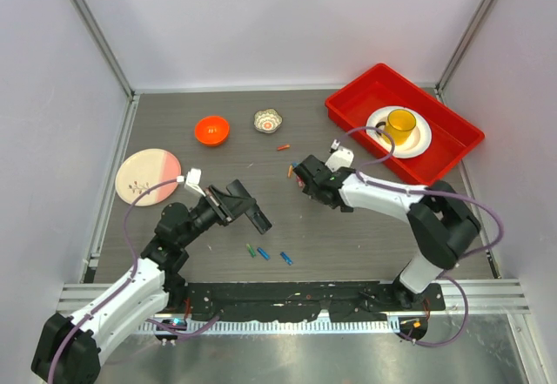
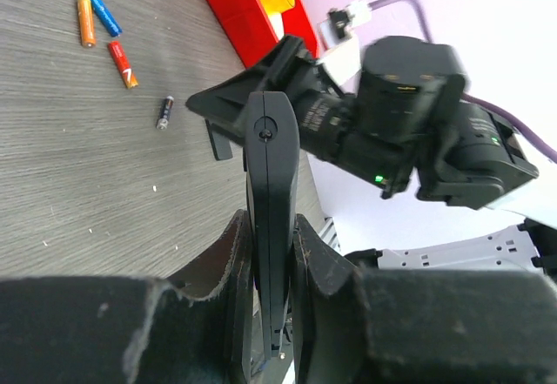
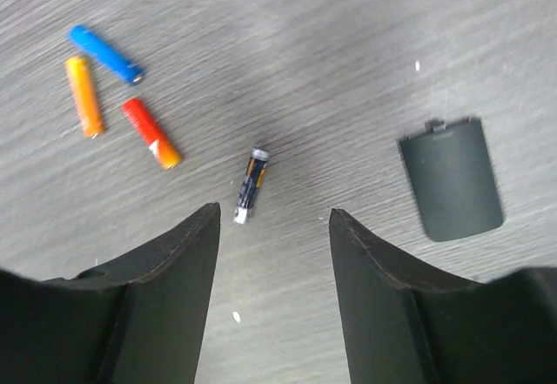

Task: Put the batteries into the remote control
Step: Adjust the battery at the center of the board.

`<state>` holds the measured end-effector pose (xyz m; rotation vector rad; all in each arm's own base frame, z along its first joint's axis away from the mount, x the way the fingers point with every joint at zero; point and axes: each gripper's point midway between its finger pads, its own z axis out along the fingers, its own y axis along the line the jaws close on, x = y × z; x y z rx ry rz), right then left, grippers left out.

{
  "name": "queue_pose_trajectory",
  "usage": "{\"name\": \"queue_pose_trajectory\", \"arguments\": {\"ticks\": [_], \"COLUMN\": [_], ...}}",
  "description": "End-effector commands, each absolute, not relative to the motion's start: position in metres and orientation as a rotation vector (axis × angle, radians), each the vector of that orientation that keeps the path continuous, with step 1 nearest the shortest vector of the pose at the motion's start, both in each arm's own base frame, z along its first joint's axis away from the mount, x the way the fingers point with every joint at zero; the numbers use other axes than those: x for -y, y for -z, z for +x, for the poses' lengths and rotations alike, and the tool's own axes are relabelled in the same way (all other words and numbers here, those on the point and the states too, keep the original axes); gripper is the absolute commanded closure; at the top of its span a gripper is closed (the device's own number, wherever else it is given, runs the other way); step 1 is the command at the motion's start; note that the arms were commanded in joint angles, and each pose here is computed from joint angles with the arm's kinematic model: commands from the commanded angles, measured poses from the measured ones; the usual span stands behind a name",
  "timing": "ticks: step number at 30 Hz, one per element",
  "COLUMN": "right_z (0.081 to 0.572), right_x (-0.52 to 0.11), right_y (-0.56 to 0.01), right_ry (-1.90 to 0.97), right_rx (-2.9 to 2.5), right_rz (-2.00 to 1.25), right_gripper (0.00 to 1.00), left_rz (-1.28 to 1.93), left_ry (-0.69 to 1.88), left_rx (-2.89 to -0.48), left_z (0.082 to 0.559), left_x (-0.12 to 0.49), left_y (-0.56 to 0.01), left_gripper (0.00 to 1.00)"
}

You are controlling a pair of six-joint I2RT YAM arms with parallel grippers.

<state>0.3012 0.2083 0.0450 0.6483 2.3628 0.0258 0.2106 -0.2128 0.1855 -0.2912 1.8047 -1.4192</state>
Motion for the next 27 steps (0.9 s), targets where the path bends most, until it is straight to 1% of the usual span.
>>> {"name": "queue_pose_trajectory", "arguments": {"ticks": [1, 2, 3, 5, 6, 7, 8, 12, 16, 24, 27], "right_z": [0.317, 0.311, 0.312, 0.315, 0.311, 0.314, 0.314, 0.305, 0.312, 0.319, 0.321], "right_x": [-0.215, -0.217, -0.220, -0.223, -0.220, -0.218, -0.214, -0.234, -0.241, -0.231, -0.227], "right_y": [-0.103, -0.097, -0.097, -0.090, -0.082, -0.078, -0.069, -0.061, -0.060, -0.039, -0.032], "right_ry": [-0.095, -0.125, -0.161, -0.220, -0.205, -0.179, -0.138, -0.266, -0.273, -0.201, -0.164], "right_rx": [-2.257, -2.290, -2.282, -2.304, -2.344, -2.353, -2.355, -2.304, -2.267, -2.305, -2.309], "right_rz": [0.108, -0.080, -0.175, -0.355, -0.419, -0.452, -0.553, -0.782, -0.838, -0.911, -0.931], "right_gripper": [0.41, 0.41, 0.35, 0.16, 0.15, 0.15, 0.15, 0.18, 0.21, 0.22, 0.25], "left_rz": [-0.259, -0.260, -0.256, -0.255, -0.251, -0.248, -0.250, -0.218, -0.210, -0.207, -0.203], "left_ry": [1.434, 1.433, 1.434, 1.435, 1.439, 1.443, 1.442, 1.466, 1.482, 1.479, 1.482], "left_rx": [-1.750, -1.756, -1.749, -1.759, -1.755, -1.757, -1.765, -1.769, -1.777, -1.762, -1.756], "left_z": [0.211, 0.211, 0.211, 0.211, 0.211, 0.211, 0.212, 0.212, 0.212, 0.207, 0.206], "left_x": [0.213, 0.213, 0.213, 0.214, 0.215, 0.216, 0.216, 0.222, 0.225, 0.222, 0.221], "left_y": [-0.195, -0.193, -0.194, -0.190, -0.191, -0.191, -0.189, -0.190, -0.188, -0.190, -0.192], "left_gripper": [1.00, 1.00, 1.00, 1.00, 1.00, 1.00, 1.00, 1.00, 1.00, 1.00, 1.00]}}
